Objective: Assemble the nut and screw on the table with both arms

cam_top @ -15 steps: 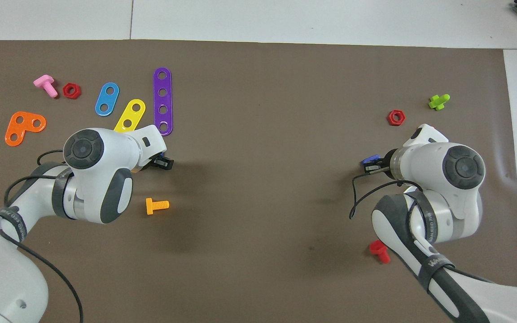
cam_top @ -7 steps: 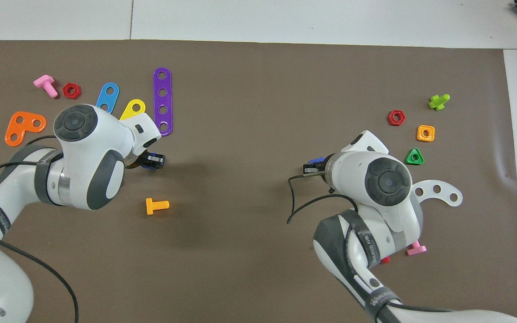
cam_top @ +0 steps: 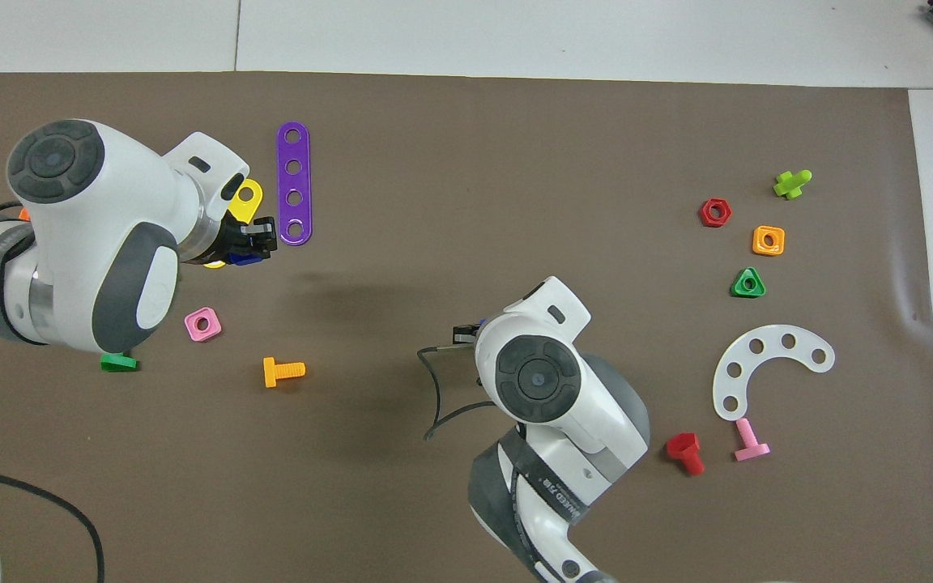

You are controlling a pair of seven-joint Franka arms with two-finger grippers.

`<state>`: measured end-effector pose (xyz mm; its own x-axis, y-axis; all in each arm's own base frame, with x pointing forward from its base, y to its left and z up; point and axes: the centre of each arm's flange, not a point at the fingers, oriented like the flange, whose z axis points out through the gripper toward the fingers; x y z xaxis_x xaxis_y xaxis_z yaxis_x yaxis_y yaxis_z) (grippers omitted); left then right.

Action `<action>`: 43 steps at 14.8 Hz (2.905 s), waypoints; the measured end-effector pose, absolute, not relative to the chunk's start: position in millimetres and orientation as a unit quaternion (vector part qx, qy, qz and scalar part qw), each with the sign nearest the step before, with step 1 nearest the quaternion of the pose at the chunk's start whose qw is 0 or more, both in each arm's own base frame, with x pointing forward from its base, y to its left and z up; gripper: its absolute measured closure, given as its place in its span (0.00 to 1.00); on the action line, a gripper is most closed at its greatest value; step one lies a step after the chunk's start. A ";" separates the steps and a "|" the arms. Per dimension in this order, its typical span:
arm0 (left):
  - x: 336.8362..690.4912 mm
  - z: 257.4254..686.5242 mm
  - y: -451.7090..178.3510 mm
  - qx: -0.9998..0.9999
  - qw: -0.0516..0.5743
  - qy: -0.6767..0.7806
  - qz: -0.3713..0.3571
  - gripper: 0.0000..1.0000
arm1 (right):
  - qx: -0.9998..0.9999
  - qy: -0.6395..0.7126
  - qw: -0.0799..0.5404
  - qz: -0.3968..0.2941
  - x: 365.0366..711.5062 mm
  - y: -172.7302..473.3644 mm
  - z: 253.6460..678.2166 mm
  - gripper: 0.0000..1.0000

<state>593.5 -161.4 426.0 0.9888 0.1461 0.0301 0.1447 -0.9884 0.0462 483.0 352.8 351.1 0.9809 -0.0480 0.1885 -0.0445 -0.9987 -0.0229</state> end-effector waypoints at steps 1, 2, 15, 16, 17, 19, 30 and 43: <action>592.7 426.2 -165.0 0.996 0.023 0.088 0.016 0.53 | -0.995 0.026 0.007 -0.092 477.4 361.1 345.3 0.81; 591.7 425.8 -169.0 0.995 0.023 0.100 0.015 0.53 | -0.996 0.026 0.001 -0.091 471.5 369.3 337.9 0.81; 545.9 423.0 -304.5 0.973 0.068 0.219 0.031 0.53 | -0.990 0.093 -0.018 -0.107 510.9 282.0 427.8 0.00; 537.3 421.0 -320.2 0.973 0.074 0.215 0.027 0.53 | -0.990 0.096 -0.019 -0.099 513.8 258.3 446.0 0.00; 527.2 417.4 -336.7 0.974 0.077 0.212 0.022 0.53 | -0.991 0.095 -0.018 -0.089 516.2 231.5 463.6 0.00; 501.8 404.4 -370.1 0.976 0.078 0.203 0.014 0.53 | -0.993 0.088 -0.012 -0.075 521.4 166.6 496.2 0.00; 453.2 360.5 -445.7 0.975 0.092 0.204 0.010 0.53 | -0.996 0.069 -0.015 -0.060 545.4 7.4 613.6 0.00; 461.7 347.9 -436.0 0.981 0.078 0.176 0.009 0.53 | -0.999 0.032 -0.004 -0.004 539.5 5.3 610.6 0.00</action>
